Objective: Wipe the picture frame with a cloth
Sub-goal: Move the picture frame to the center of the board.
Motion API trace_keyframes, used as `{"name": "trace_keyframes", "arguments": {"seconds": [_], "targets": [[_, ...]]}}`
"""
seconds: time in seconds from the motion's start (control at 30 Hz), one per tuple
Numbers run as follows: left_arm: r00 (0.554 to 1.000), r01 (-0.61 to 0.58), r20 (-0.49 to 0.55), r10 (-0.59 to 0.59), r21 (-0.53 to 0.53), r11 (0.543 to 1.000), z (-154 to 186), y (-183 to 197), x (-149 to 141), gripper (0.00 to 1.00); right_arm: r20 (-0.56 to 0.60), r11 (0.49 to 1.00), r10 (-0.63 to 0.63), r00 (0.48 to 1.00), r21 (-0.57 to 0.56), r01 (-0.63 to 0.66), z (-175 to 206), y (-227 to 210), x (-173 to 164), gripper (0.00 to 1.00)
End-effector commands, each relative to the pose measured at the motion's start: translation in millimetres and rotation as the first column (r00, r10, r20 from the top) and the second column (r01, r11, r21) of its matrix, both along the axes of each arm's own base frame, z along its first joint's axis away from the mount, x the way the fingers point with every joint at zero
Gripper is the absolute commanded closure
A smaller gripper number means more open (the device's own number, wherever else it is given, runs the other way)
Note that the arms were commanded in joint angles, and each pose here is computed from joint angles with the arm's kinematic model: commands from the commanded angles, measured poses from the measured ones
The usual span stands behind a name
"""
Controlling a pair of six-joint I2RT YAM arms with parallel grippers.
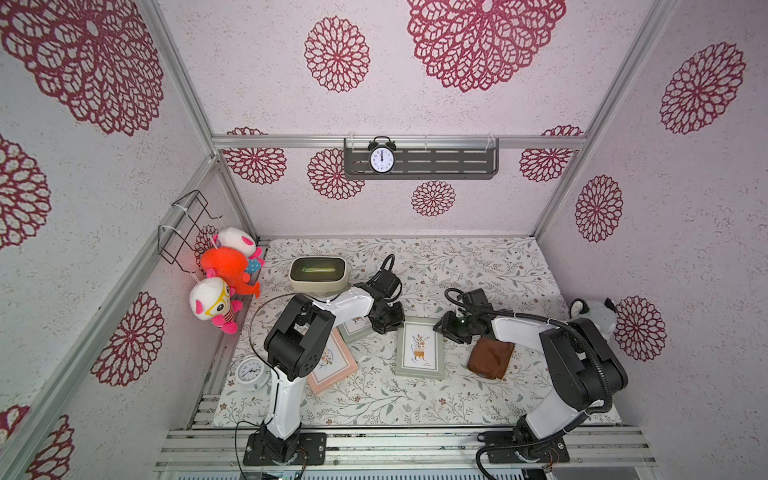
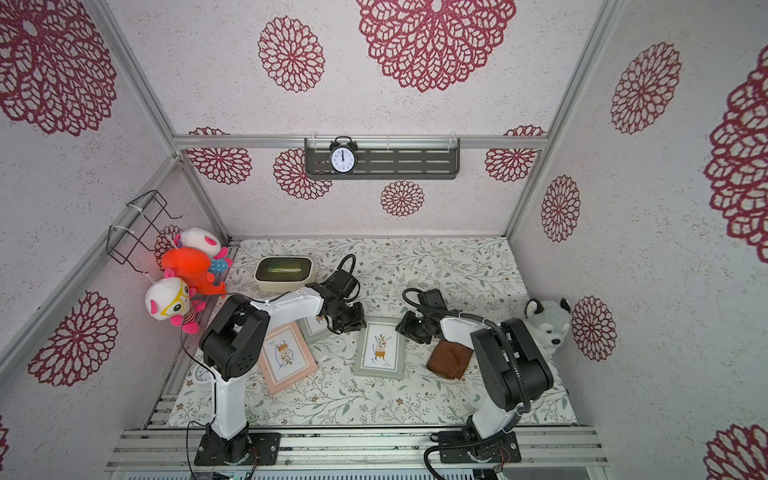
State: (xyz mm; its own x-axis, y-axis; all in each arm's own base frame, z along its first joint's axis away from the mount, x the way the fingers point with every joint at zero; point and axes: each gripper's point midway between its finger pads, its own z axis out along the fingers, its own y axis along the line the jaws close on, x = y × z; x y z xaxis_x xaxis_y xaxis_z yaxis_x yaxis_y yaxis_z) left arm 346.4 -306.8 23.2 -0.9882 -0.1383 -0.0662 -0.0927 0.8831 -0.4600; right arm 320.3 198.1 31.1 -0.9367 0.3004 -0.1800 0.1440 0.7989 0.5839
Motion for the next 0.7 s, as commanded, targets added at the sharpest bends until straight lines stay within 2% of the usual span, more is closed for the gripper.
{"name": "trace_keyframes", "arguments": {"seconds": [0.0, 0.23, 0.43, 0.53, 0.67], "targets": [[1.0, 0.017, 0.023, -0.017, 0.01, 1.0, -3.0, -7.6, 10.8, 0.74, 0.034, 1.0, -0.002, 0.999, 0.028, 0.001, 7.6, 11.5, 18.5, 0.6], [0.997, -0.017, 0.079, 0.01, 0.085, 0.996, -11.8, 7.1, 55.3, 0.72, 0.094, 1.0, 0.014, 0.995, -0.02, -0.012, 4.2, 26.4, 75.4, 0.62], [0.993, -0.056, 0.116, 0.038, 0.153, 0.987, -11.3, 31.8, 87.6, 0.7, 0.107, 1.0, 0.005, 0.994, -0.023, -0.003, 4.4, 34.5, 102.2, 0.64], [0.991, -0.074, 0.118, 0.057, 0.148, 0.986, -9.6, 43.5, 91.1, 0.63, 0.137, 0.997, -0.013, 0.99, -0.068, 0.022, 13.4, 23.2, 104.7, 0.58], [0.992, -0.082, 0.108, 0.066, 0.15, 0.985, -6.8, 56.0, 85.6, 0.49, 0.166, 0.995, -0.03, 0.986, -0.091, 0.046, 27.5, 7.6, 101.1, 0.41]]}}
